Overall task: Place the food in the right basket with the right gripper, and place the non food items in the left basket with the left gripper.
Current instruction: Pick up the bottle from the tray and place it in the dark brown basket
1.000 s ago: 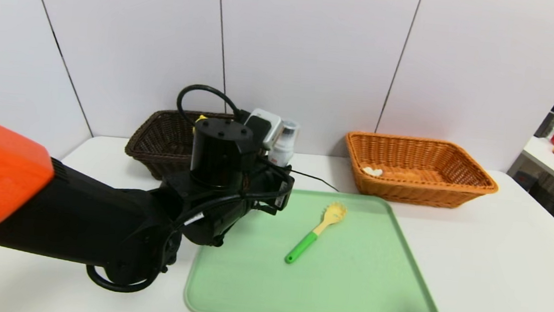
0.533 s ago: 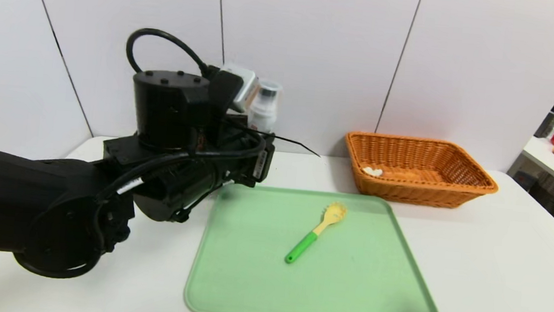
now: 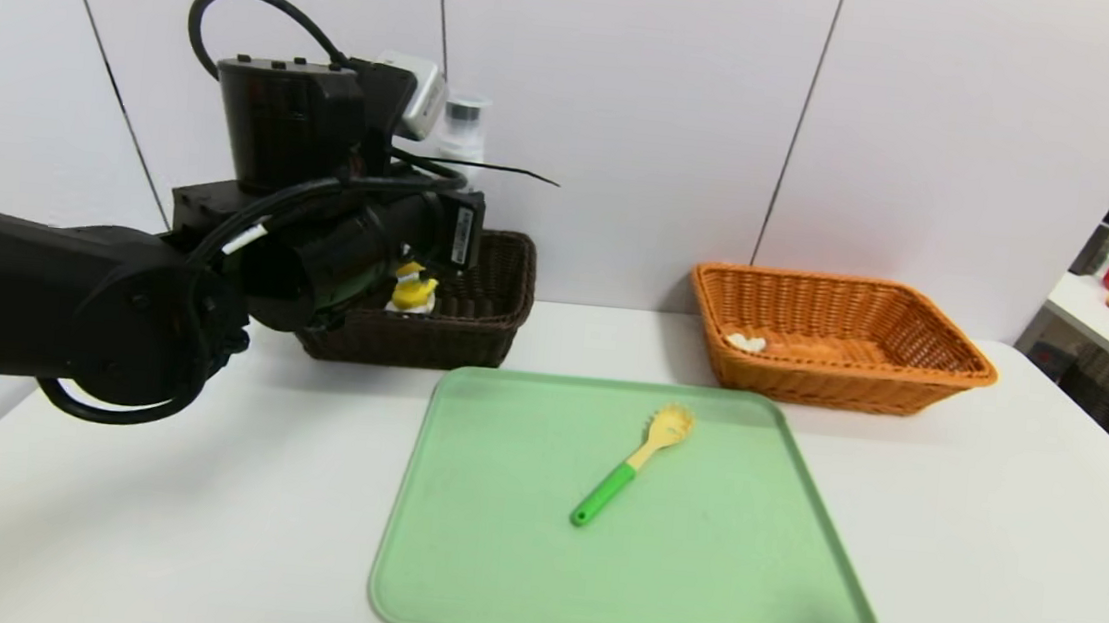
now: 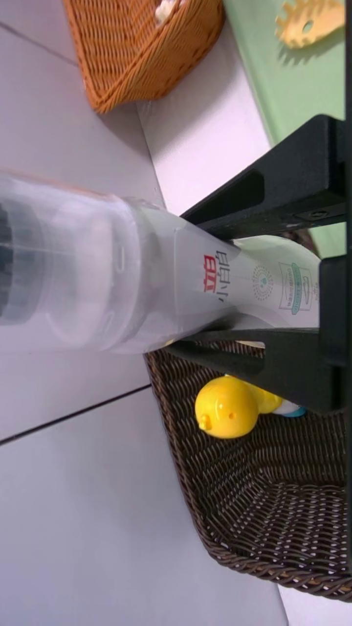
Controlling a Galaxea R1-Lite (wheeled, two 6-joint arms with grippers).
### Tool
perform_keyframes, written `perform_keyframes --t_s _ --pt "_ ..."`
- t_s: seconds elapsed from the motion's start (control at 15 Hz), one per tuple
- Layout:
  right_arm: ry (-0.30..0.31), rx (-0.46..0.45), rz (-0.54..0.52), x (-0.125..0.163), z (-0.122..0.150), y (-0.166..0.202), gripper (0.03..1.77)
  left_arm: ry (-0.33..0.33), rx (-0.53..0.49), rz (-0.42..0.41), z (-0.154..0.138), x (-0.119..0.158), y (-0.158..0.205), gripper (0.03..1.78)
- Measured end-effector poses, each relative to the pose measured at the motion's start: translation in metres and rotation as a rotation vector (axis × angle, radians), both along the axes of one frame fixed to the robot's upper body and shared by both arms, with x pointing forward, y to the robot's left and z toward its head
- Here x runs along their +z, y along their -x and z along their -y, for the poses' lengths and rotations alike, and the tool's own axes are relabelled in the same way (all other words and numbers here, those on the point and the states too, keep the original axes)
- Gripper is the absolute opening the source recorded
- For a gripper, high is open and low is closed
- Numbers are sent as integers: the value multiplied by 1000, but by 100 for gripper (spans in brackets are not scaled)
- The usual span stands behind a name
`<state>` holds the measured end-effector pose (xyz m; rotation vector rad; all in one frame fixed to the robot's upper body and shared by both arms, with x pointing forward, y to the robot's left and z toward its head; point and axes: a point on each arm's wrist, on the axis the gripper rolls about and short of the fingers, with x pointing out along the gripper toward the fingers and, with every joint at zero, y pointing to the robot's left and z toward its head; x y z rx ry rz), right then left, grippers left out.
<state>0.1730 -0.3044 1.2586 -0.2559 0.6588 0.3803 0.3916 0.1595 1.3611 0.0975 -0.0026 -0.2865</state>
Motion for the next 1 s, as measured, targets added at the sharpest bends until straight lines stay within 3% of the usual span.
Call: perform_keyframes --t_s 1.0 --pt "3 -2 -6 -1 0 0 170 -56 51 -94 23 -65 -80 54"
